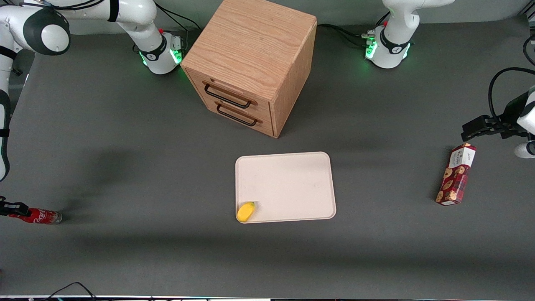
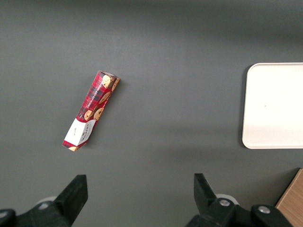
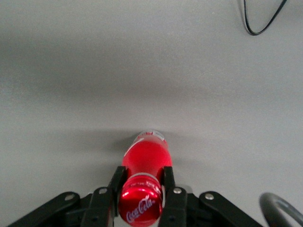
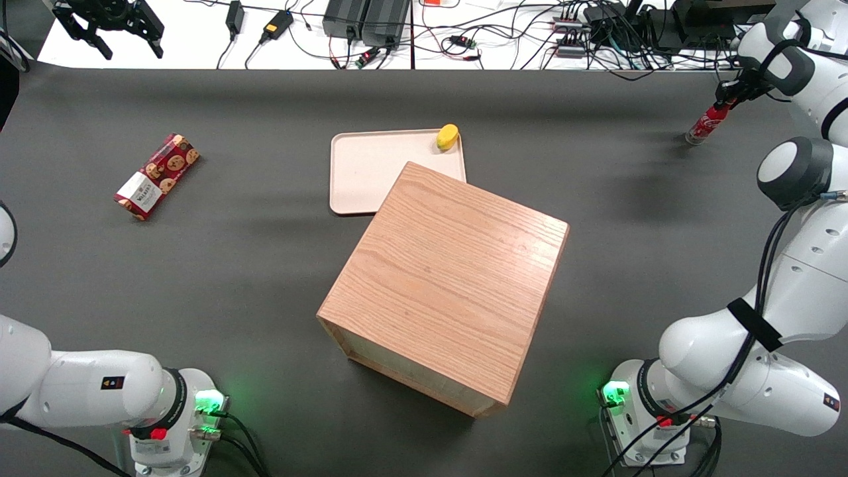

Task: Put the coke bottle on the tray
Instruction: 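Lift the bottle with the right gripper and carry it toward the white tray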

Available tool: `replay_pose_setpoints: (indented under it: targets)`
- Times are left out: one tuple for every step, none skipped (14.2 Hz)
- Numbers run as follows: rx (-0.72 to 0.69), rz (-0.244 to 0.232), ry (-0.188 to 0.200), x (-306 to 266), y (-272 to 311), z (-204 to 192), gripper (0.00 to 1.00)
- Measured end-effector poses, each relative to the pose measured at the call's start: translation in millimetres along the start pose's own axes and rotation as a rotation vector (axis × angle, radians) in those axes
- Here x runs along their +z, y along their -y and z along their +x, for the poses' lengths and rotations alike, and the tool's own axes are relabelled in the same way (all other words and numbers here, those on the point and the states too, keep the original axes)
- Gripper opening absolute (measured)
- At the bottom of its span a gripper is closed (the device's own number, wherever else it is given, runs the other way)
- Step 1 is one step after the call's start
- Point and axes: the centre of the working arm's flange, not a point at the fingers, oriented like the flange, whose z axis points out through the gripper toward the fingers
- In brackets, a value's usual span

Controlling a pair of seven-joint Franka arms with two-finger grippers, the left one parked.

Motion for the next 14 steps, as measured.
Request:
replay_pose_setpoints:
  targets:
    - [0.002,-0.002,-0.005,-3,1,2,0.37]
    - [0.015,-0.005,-0.014,-10,4,5,0.37]
    - [0.029,-0.006,-0.016,-21,9,8,0.37]
    - [0.045,-0.001,-0.005,-35,18,11,0.37]
    - [0.059,0.002,0.008,-53,30,14,0.37]
    - [0.072,0.006,0.026,-75,44,15,0.37]
    - [0.086,0.011,0.049,-99,58,15,0.37]
    - [0.105,0.016,0.081,-125,74,12,0.37]
    - [0.123,0.019,0.113,-154,91,7,0.37]
    - [0.139,0.021,0.144,-183,109,1,0.37]
    - [0.161,0.021,0.168,-211,130,-6,0.37]
    - [0.189,0.017,0.179,-237,155,-11,0.37]
    - [0.217,0.012,0.18,-258,185,-15,0.37]
    - [0.247,0.005,0.176,-274,221,-18,0.37]
